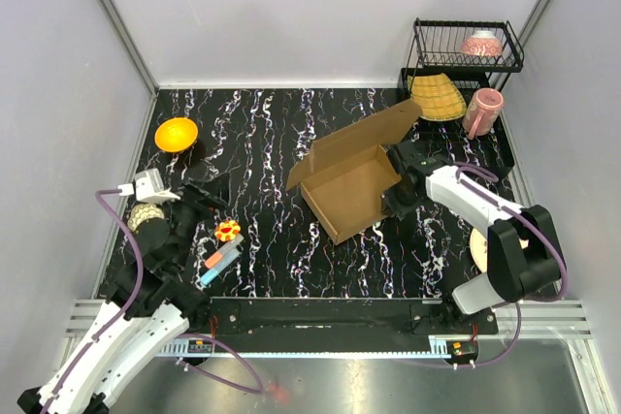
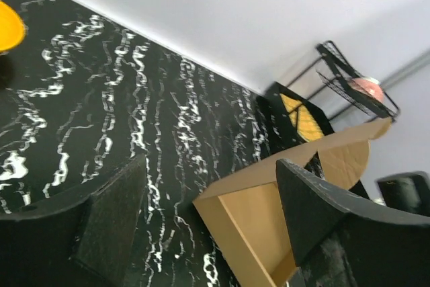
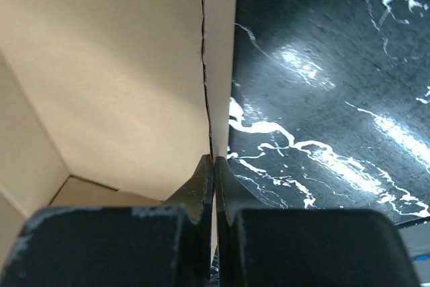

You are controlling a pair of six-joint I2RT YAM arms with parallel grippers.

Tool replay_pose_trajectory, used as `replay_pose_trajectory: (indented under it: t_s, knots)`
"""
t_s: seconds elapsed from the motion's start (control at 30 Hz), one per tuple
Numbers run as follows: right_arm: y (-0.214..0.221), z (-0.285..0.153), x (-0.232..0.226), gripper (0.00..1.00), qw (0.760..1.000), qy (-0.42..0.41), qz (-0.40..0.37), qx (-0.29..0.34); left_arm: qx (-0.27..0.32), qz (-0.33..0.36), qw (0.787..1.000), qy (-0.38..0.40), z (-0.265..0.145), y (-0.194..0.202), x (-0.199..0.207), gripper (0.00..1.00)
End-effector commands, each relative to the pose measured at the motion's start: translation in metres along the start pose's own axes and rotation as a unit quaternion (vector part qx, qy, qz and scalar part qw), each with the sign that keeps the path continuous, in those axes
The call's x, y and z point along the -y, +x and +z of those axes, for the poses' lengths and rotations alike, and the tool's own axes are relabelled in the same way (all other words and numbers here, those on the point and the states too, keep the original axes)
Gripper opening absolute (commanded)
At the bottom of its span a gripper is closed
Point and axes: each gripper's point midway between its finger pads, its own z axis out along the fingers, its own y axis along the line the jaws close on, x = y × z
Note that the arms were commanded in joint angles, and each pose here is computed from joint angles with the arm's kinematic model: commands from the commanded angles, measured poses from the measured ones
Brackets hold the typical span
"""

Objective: Fold the paper box

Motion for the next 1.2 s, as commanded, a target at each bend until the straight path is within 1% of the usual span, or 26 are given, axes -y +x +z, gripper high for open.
replay_pose_trajectory:
  t_s: [0.0,0.03,0.1,0.13,0.2,0.23,0.27,0.33,0.47,0.5,0.53,0.57,0.6,0.67,0.7,0.73,0.77,0.8,0.83,0.87,0.9,0.97,1.0,1.07,1.1,1.17]
  knots:
    - [0.015,0.009,-0.004,0.0,0.997,-0.011,0.077,-0.02,0.016,-0.026,0.99,0.138,-0.017,-0.016,0.049,0.8]
    - [0.017,0.01,-0.001,0.0,0.997,-0.01,0.079,-0.02,0.013,-0.022,0.987,0.159,-0.02,-0.016,0.056,0.8]
    - [0.022,0.013,0.003,0.0,0.997,-0.017,0.079,-0.02,-0.019,0.0,0.969,0.247,-0.03,-0.006,0.087,0.79]
    - [0.024,0.015,0.009,0.0,0.997,-0.012,0.078,-0.018,-0.064,0.012,0.947,0.314,-0.044,0.01,0.108,0.79]
    - [0.025,0.016,0.008,0.0,0.997,-0.023,0.076,-0.016,-0.13,0.013,0.925,0.357,-0.05,0.032,0.125,0.76]
    - [0.025,0.019,0.013,0.0,0.997,-0.02,0.078,-0.015,-0.147,0.007,0.912,0.383,-0.055,0.038,0.133,0.75]
    - [0.025,0.019,0.011,0.0,0.996,-0.027,0.08,-0.012,-0.188,-0.008,0.892,0.411,-0.067,0.053,0.139,0.73]
    - [0.024,0.023,0.012,0.0,0.996,-0.031,0.083,-0.008,-0.215,-0.022,0.862,0.458,-0.082,0.065,0.151,0.68]
    - [0.025,0.029,0.009,0.0,0.997,-0.031,0.072,-0.012,-0.275,0.003,0.822,0.499,-0.112,0.104,0.154,0.64]
    - [0.027,0.032,0.01,0.0,0.997,-0.028,0.068,-0.015,-0.304,0.007,0.803,0.512,-0.125,0.119,0.158,0.64]
    - [0.027,0.033,0.012,0.0,0.997,-0.026,0.067,-0.014,-0.303,0.018,0.81,0.501,-0.121,0.126,0.159,0.63]
    - [0.027,0.034,0.011,0.0,0.997,-0.031,0.066,-0.014,-0.307,0.025,0.81,0.499,-0.121,0.132,0.163,0.63]
    - [0.027,0.034,0.01,0.0,0.997,-0.035,0.066,-0.014,-0.335,0.038,0.797,0.501,-0.128,0.152,0.169,0.63]
    - [0.027,0.035,0.011,0.0,0.997,-0.038,0.063,-0.013,-0.336,0.064,0.797,0.498,-0.124,0.165,0.18,0.62]
    - [0.027,0.035,0.011,0.0,0.997,-0.04,0.061,-0.013,-0.365,0.083,0.785,0.493,-0.127,0.189,0.182,0.62]
    - [0.027,0.036,0.013,0.0,0.997,-0.038,0.059,-0.013,-0.358,0.101,0.796,0.478,-0.117,0.198,0.183,0.61]
    - [0.028,0.036,0.011,0.0,0.997,-0.041,0.056,-0.016,-0.37,0.114,0.8,0.458,-0.109,0.216,0.18,0.61]
    - [0.029,0.036,0.012,0.0,0.998,-0.043,0.052,-0.017,-0.354,0.113,0.809,0.456,-0.1,0.218,0.186,0.59]
    - [0.031,0.037,0.014,0.0,0.998,-0.041,0.048,-0.019,-0.332,0.127,0.833,0.424,-0.081,0.222,0.182,0.59]
    - [0.033,0.037,0.013,0.0,0.998,-0.045,0.043,-0.019,-0.329,0.136,0.842,0.406,-0.069,0.229,0.182,0.59]
    - [0.035,0.034,0.013,0.0,0.998,-0.052,0.04,-0.02,-0.311,0.133,0.856,0.391,-0.05,0.225,0.183,0.59]
    - [0.041,0.035,0.017,0.0,0.998,-0.056,0.031,-0.023,-0.301,0.112,0.874,0.366,-0.025,0.218,0.189,0.59]
    - [0.043,0.034,0.018,0.0,0.997,-0.06,0.029,-0.025,-0.301,0.112,0.886,0.335,-0.002,0.221,0.178,0.59]
    - [0.047,0.035,0.021,0.0,0.997,-0.065,0.024,-0.028,-0.296,0.11,0.897,0.31,0.022,0.221,0.178,0.59]
    - [0.049,0.034,0.022,0.0,0.997,-0.067,0.019,-0.03,-0.287,0.111,0.909,0.28,0.04,0.217,0.168,0.58]
    - [0.054,0.035,0.025,0.0,0.997,-0.07,0.014,-0.033,-0.267,0.101,0.922,0.261,0.06,0.204,0.169,0.59]
